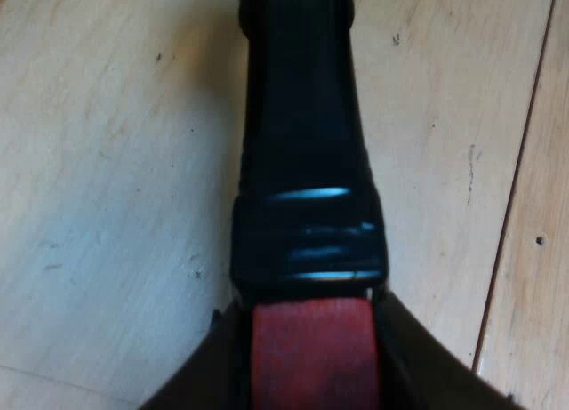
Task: Put the handle in the coffee machine
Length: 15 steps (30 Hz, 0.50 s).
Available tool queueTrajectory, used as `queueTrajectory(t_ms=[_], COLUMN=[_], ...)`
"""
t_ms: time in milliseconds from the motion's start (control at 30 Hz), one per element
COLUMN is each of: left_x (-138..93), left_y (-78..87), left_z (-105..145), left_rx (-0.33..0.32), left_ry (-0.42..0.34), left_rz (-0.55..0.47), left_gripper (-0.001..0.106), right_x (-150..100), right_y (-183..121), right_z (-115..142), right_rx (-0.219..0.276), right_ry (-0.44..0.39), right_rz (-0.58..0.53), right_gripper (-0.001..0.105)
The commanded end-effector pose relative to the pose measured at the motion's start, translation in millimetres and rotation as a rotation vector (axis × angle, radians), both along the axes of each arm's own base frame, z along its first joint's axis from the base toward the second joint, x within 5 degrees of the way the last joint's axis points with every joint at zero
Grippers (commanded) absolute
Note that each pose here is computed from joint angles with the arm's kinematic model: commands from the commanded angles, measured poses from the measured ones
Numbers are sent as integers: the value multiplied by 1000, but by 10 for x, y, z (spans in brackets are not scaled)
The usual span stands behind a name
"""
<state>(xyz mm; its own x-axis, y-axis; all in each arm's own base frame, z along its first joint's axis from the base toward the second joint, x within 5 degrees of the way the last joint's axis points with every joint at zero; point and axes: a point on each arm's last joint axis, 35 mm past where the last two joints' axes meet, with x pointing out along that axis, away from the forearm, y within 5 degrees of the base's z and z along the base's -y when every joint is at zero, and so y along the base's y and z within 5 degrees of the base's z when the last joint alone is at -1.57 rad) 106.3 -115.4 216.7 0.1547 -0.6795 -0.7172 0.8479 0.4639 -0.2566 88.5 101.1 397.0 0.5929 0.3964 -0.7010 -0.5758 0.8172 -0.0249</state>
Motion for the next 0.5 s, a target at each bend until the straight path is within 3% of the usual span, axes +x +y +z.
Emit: queueTrajectory(t_ms=[33,233,500], left_x=[18,18,18], left_y=[-36,-36,-36], left_z=[81,81,81], left_rx=[-47,-47,-47], left_ry=[-35,-35,-35], left_rz=[-24,-24,-24], left_gripper=[0,0,0], right_x=[-12,7,20], right_y=[-27,-50,-61], right_z=[33,39,47], right_rx=[-8,-42,-50], right_ry=[-27,-73,-99], right_rz=[-9,-74,-121], right_gripper=[105,105,105])
